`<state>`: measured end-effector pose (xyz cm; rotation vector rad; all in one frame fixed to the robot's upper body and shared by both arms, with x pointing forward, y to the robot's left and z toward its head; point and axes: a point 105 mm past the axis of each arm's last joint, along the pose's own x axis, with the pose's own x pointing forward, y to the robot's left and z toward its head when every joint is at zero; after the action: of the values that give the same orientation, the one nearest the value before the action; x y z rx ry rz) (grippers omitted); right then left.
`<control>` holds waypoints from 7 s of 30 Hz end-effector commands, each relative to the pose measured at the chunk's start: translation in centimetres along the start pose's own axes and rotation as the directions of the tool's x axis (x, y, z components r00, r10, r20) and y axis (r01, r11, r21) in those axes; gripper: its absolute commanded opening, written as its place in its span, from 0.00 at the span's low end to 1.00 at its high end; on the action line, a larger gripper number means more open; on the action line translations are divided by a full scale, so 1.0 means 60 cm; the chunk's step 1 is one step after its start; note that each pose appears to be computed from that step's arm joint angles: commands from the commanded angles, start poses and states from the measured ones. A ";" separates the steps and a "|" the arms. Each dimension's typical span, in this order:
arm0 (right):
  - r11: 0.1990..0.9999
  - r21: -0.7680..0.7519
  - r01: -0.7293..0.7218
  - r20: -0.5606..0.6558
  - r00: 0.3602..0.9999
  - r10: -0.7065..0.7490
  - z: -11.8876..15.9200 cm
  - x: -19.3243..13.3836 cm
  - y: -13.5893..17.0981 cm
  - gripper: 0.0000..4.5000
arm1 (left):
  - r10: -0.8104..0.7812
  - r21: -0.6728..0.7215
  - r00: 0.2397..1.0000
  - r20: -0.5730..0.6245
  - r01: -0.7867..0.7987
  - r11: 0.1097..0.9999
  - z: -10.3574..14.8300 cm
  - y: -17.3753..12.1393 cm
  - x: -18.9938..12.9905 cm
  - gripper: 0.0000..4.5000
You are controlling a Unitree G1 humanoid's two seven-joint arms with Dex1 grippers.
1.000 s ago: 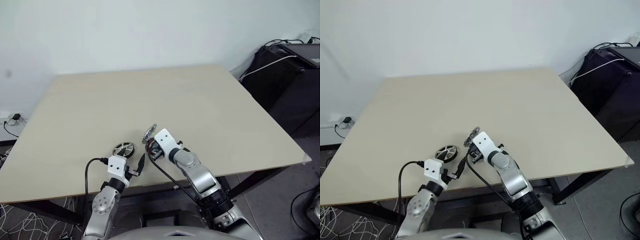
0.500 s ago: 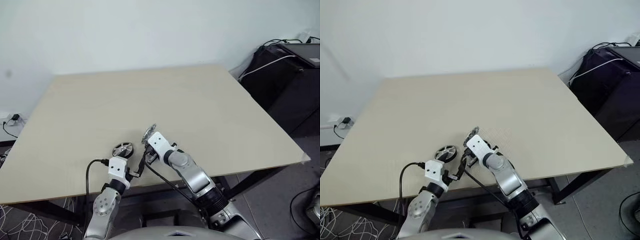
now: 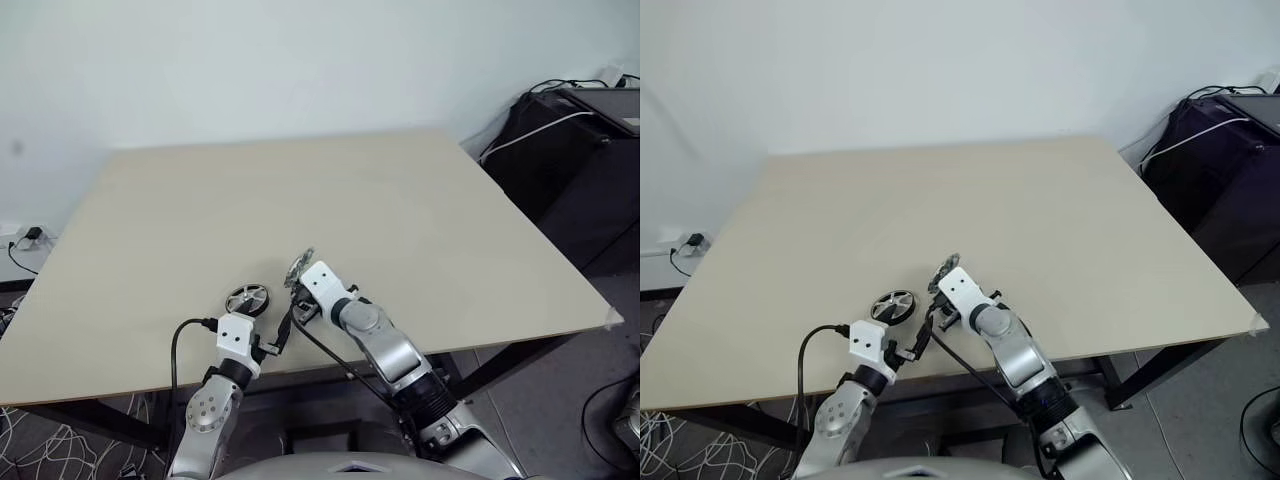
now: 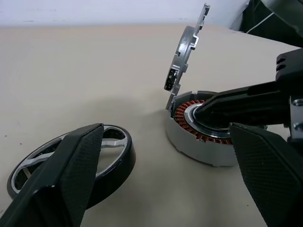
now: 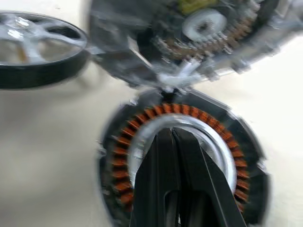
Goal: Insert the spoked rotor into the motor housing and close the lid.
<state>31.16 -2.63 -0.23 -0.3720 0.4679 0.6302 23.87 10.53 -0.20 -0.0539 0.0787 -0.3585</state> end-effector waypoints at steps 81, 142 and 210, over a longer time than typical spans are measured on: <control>0.995 0.097 0.025 0.295 0.954 -0.053 0.077 -0.054 -0.034 0.01 | -0.001 0.004 0.999 0.041 0.001 1.000 0.027 -0.001 0.003 1.00; 0.990 0.137 0.037 0.280 0.957 -0.075 0.031 -0.103 -0.041 0.01 | 0.181 -0.932 0.981 -0.063 -0.123 0.342 0.008 0.032 -0.052 1.00; 0.965 0.235 0.119 0.258 0.949 -0.180 0.005 -0.115 -0.063 0.00 | -0.148 -0.877 0.888 0.436 0.456 0.153 0.133 -0.021 0.016 0.07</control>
<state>28.28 -8.58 2.89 -0.1274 0.2992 0.4776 24.93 10.40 5.66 -1.4591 0.0613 -0.5620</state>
